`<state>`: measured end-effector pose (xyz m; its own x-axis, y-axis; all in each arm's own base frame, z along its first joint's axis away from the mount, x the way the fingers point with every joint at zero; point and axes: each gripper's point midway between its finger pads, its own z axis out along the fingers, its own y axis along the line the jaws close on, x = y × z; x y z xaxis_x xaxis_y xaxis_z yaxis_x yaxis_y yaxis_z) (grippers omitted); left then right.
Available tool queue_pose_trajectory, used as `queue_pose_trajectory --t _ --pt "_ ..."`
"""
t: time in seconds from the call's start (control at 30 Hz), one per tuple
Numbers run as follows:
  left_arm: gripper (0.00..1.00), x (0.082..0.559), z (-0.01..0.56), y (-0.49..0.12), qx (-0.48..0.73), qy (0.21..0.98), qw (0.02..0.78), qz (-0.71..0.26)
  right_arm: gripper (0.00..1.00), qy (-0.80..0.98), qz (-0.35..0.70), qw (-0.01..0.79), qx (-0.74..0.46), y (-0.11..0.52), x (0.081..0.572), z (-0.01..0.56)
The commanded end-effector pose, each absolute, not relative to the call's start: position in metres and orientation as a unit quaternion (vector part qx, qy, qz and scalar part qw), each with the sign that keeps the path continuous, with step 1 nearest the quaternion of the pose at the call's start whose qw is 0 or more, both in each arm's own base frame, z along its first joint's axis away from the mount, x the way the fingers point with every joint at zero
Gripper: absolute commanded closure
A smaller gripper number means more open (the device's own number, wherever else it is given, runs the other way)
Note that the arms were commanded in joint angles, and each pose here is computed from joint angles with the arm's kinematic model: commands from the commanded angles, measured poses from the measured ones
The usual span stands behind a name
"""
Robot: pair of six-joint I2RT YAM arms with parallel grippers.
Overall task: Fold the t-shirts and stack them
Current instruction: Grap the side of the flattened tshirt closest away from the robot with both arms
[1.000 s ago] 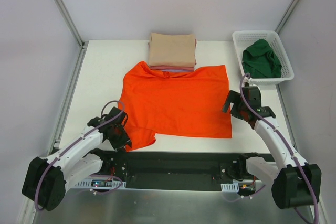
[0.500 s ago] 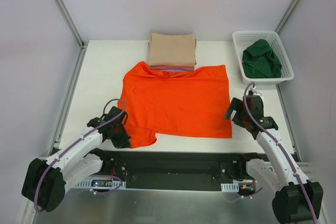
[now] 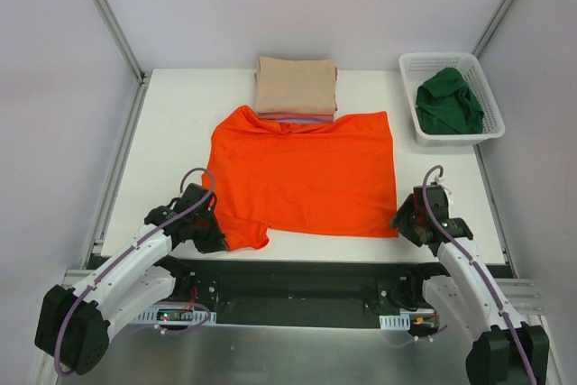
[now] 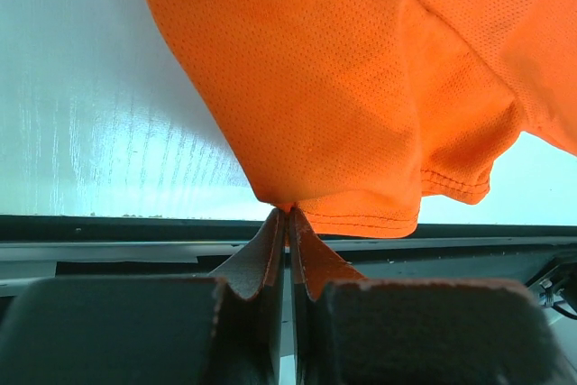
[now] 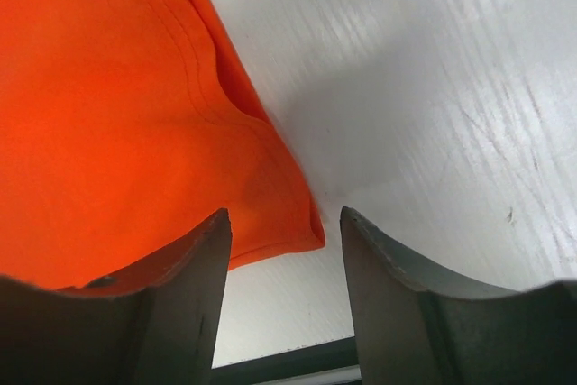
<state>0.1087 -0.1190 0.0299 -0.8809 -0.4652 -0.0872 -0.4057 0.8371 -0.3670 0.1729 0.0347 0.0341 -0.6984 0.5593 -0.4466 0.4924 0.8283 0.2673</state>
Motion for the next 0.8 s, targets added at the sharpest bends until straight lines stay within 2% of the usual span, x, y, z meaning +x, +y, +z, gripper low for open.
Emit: queue_pose_trajectory --t 0.0,0.13,0.37,0.53,0.57,0.6,0.77 --pt "1.00 0.104 0.029 -0.121 -0.209 0.959 0.081 -0.174 0.48 0.917 0.089 0.240 0.307 0.045 0.169 0.026" --pt "1.00 0.104 0.029 -0.122 -0.210 0.959 0.076 -0.176 0.51 0.926 0.077 0.214 0.301 0.044 0.160 0.019" --pt "1.00 0.104 0.030 -0.123 -0.216 0.957 0.076 -0.177 0.63 0.926 0.078 0.211 0.302 0.045 0.161 0.010" --pt "1.00 0.099 0.034 -0.129 -0.216 0.954 0.061 -0.197 0.88 0.929 0.092 0.210 0.289 0.051 0.165 0.013" --pt "1.00 0.096 0.035 -0.133 -0.221 0.952 0.052 -0.206 0.97 0.930 0.089 0.211 0.289 0.049 0.163 0.015" --pt "1.00 0.093 0.038 -0.135 -0.227 0.949 0.044 -0.213 0.99 0.930 0.086 0.213 0.288 0.048 0.162 0.018" --pt "1.00 0.076 0.053 -0.128 -0.245 0.948 0.023 -0.202 0.99 0.937 0.066 0.203 0.277 0.040 0.139 0.040"
